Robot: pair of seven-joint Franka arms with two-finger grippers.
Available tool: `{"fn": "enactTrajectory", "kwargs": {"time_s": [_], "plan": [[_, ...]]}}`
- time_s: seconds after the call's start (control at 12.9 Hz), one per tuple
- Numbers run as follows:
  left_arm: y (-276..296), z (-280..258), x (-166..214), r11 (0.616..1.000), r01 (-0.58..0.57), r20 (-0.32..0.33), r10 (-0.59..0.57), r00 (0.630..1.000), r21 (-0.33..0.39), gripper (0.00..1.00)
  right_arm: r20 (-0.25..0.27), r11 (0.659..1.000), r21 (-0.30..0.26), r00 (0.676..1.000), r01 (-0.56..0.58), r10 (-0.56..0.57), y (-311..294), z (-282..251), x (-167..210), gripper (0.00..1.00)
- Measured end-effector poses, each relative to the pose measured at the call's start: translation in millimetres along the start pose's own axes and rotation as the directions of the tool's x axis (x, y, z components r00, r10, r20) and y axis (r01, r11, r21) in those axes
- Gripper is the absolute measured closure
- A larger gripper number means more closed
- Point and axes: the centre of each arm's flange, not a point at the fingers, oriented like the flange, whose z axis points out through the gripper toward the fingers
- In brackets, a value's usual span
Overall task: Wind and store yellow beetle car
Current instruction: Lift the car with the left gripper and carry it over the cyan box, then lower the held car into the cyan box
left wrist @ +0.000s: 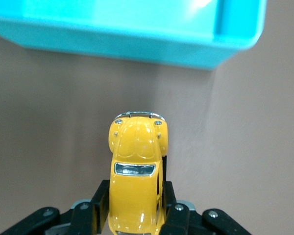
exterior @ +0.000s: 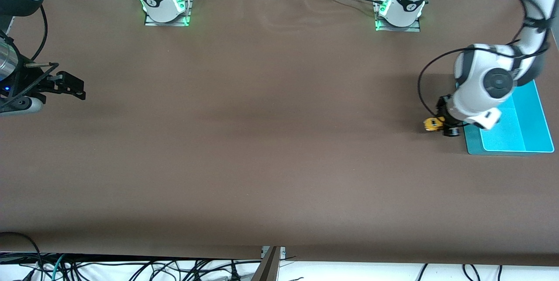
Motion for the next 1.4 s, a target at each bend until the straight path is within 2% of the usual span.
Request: {"fn": "enactTrajectory", "kwargs": {"time_s": [0.08, 0.31, 0.54, 0.78, 1.09, 1.4], "plan": [[9, -18, 19, 1.0, 0.004, -0.004, -0.004, 1.0, 0.017, 0.53, 0.0, 1.0, 0.0, 1.0, 0.0, 0.0, 0, 0, 0, 0.0], [23, -46, 95, 0.998, 0.013, 0.038, -0.015, 0.999, 0.053, 0.53, 0.0, 1.0, -0.001, 1.0, 0.0, 0.0, 0, 0, 0, 0.0], [13, -32, 178, 0.996, -0.005, 0.063, -0.001, 0.998, 0.084, 0.53, 0.002, 1.0, -0.001, 1.0, 0.0, 0.0, 0, 1, 0, 0.0], [-6, 0, 229, 0.991, -0.038, 0.097, 0.026, 0.995, 0.127, 0.53, 0.002, 1.0, -0.002, 1.0, 0.0, 0.0, 0, 1, 0, 0.0], [-43, 73, 261, 0.998, -0.008, 0.114, 0.0, 0.993, 0.063, 0.53, 0.002, 1.0, -0.002, 1.0, 0.0, 0.0, 1, 1, 0, 0.0], [-54, 87, 266, 0.999, 0.01, 0.116, -0.015, 0.993, 0.047, 0.53, 0.002, 1.0, -0.002, 1.0, 0.0, 0.0, 1, 1, 0, 0.0]]}}
